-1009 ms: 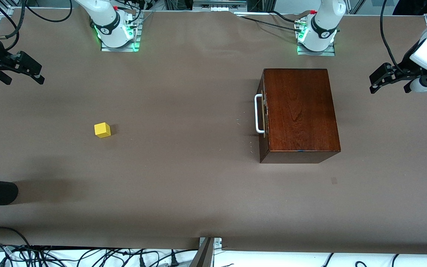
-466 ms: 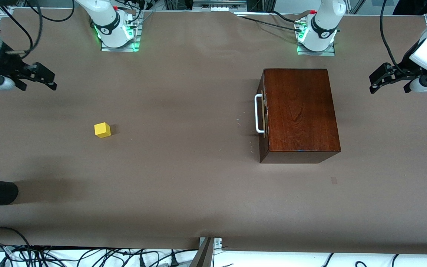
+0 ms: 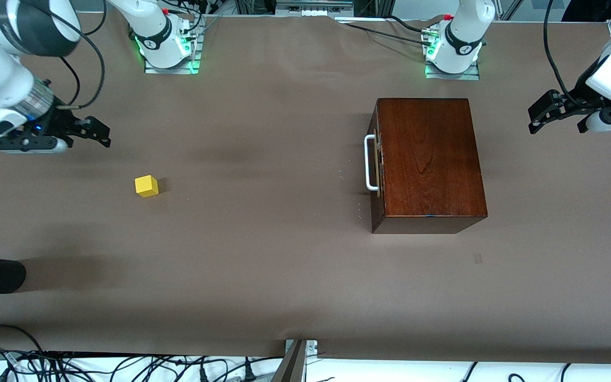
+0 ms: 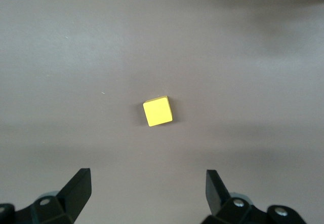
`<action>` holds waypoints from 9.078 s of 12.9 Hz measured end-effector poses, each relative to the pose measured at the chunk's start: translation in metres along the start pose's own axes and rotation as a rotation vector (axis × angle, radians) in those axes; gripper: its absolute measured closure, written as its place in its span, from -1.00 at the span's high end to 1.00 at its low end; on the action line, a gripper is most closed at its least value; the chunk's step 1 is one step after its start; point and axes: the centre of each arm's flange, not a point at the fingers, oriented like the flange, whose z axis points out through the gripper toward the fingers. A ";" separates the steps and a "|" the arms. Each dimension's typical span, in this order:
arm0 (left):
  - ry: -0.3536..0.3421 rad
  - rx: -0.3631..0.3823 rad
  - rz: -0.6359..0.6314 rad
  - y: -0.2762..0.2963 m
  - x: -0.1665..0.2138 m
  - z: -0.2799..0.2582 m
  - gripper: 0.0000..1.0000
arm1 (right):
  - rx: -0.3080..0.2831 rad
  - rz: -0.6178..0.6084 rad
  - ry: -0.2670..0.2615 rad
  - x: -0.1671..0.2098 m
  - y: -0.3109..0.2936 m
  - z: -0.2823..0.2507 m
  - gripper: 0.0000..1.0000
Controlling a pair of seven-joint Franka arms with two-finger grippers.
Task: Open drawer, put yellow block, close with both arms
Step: 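Lower the right gripper over the yellow cube and close on it, then lift the cube with the right gripper while the left gripper reaches the drawer handle, then grasp the white drawer handle with the left gripper and pull it open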
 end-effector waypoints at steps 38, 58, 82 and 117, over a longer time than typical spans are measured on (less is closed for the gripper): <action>-0.127 -0.020 -0.019 0.221 -0.032 0.038 1.00 | -0.021 -0.124 -0.043 0.036 -0.007 0.259 0.79; -0.111 0.201 0.140 0.400 -0.077 0.282 1.00 | -0.014 -0.109 -0.185 0.098 -0.014 -0.064 0.11; -0.075 0.138 0.046 0.414 -0.076 0.328 1.00 | -0.068 -0.103 -0.204 0.105 -0.006 -0.066 0.11; 0.030 -0.027 -0.093 0.535 -0.086 0.322 1.00 | -0.070 -0.084 -0.187 0.109 0.004 -0.066 0.11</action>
